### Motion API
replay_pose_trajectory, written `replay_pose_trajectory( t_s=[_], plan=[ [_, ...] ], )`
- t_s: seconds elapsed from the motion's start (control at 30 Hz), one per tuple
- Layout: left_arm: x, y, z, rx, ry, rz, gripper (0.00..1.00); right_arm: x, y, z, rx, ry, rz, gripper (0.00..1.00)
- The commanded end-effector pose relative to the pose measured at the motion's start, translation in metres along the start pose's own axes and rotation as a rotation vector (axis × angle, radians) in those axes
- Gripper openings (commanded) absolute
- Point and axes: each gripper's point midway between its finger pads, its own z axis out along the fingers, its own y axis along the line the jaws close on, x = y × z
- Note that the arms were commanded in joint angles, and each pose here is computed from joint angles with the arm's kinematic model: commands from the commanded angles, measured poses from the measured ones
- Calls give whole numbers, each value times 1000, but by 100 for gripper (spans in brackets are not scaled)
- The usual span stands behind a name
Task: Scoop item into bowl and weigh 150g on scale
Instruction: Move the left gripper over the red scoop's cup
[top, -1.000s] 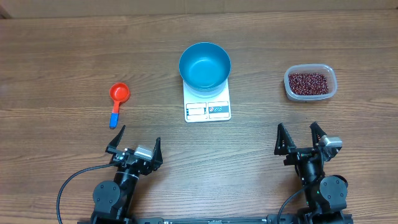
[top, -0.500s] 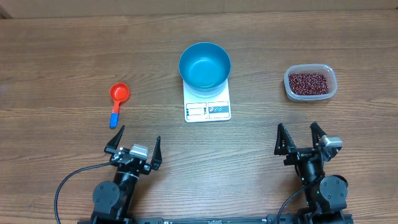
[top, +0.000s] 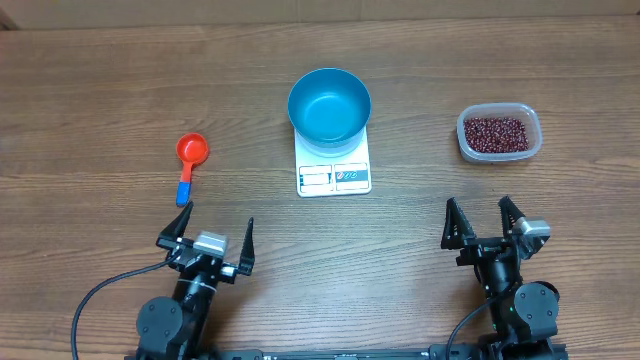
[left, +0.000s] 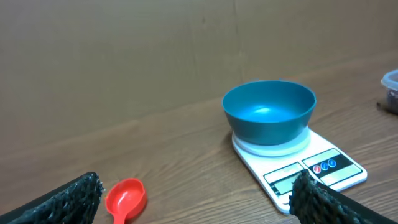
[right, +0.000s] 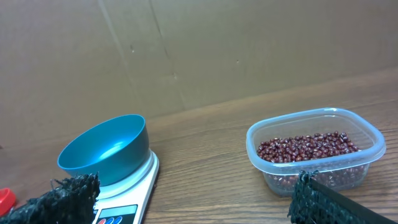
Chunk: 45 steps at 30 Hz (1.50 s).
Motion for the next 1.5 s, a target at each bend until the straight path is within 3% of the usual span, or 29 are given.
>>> replay_pose_trajectory(
  t_s=[0.0, 0.53, 1.17, 1.47],
  plan=[
    [-26, 5, -7, -16, -53, -11, 100, 2, -2, 0, 8, -2, 0, 100],
    [-56, 9, 8, 11, 28, -65, 100, 2, -2, 0, 8, -2, 0, 100],
    [-120, -7, 66, 231, 321, -123, 100, 2, -2, 0, 8, -2, 0, 100],
    [-131, -19, 90, 328, 376, -155, 100, 2, -2, 0, 8, -2, 0, 100]
  ],
)
